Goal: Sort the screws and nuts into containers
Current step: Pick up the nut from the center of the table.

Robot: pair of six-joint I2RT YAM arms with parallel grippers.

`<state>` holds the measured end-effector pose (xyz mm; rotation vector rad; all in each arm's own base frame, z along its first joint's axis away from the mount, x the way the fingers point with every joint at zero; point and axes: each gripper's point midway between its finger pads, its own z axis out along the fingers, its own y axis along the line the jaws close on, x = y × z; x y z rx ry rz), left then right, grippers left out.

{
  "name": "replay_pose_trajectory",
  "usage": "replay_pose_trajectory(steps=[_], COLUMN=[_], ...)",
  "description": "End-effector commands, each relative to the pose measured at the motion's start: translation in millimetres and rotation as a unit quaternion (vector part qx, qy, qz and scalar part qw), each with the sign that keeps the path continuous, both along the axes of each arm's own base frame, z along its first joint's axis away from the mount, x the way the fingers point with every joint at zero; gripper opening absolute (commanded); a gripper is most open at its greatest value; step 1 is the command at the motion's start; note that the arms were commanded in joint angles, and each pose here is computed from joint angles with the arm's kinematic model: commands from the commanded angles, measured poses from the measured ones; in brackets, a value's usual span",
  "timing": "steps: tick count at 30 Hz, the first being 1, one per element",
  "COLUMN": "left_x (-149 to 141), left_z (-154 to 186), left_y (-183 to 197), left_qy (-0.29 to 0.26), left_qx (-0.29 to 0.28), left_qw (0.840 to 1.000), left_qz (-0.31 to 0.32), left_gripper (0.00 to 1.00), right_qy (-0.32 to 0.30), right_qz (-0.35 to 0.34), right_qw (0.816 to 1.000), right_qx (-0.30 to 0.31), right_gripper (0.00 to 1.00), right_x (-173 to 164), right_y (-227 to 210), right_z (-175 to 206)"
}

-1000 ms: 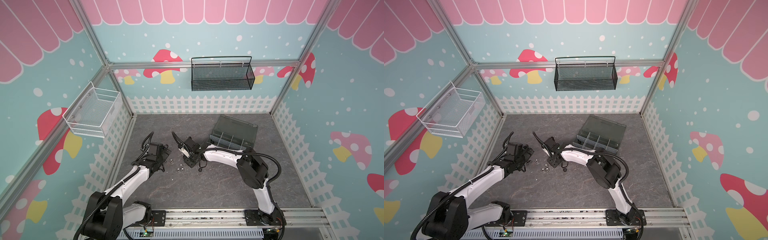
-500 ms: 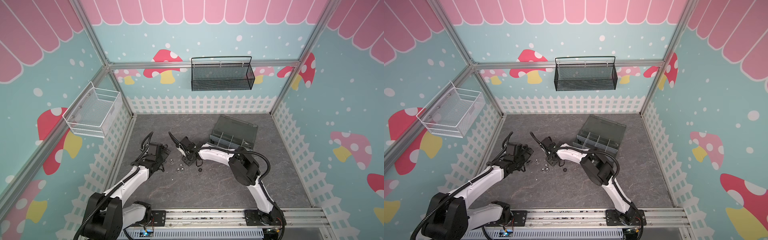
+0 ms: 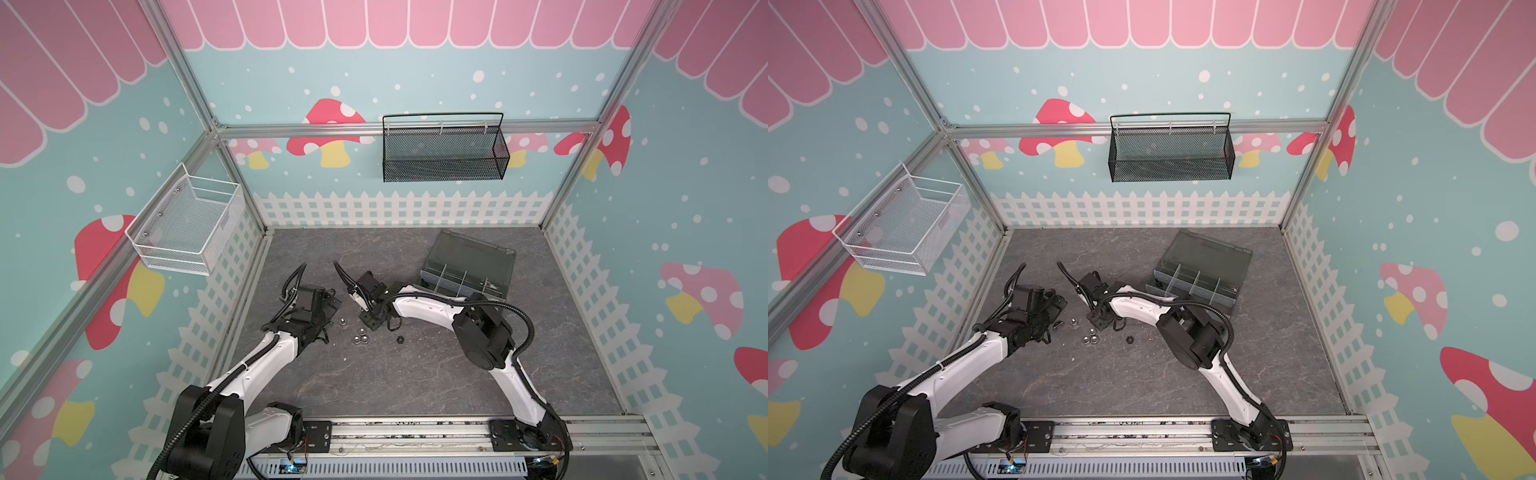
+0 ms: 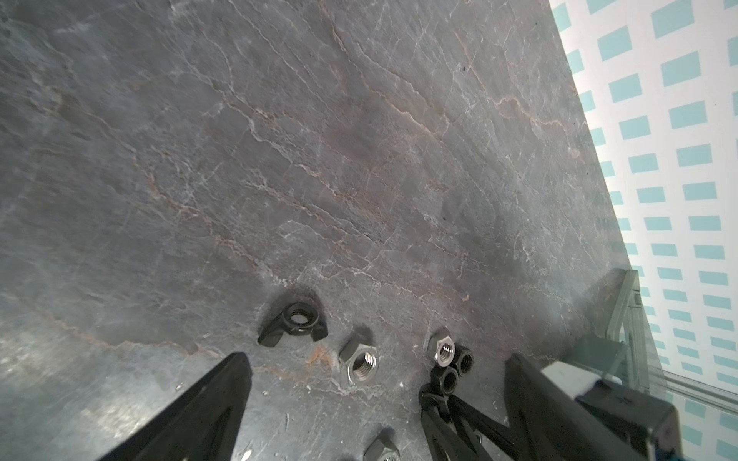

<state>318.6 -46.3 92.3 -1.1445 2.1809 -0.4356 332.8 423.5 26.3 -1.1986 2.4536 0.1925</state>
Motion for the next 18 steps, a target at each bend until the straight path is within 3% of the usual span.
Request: replay_pose_trajectory(steps=[1,10,18], left_x=[-3,-3,-3], left_z=[-1,-1,0], left_y=[8,8,9], left_qy=[0.002,0.002,0.0], left_qx=[0.004,0.003,0.002], left_qw=[1.0,1.0,1.0], left_qz=[0.018,0.019,0.019], left_gripper=[1.0,1.0,1.0], right_qy=[0.043,0.055,0.048], right_qz=[0.01,0.008,0.002], right_qw=[0.999,0.998,0.999], right_qx=[-0.017,-0.026,-0.024], right_gripper=[0.25,0.11,0.05], right_x=[-16,-24,-27], right_y=[-3,-13,-21], right_z=[-24,-28,-16])
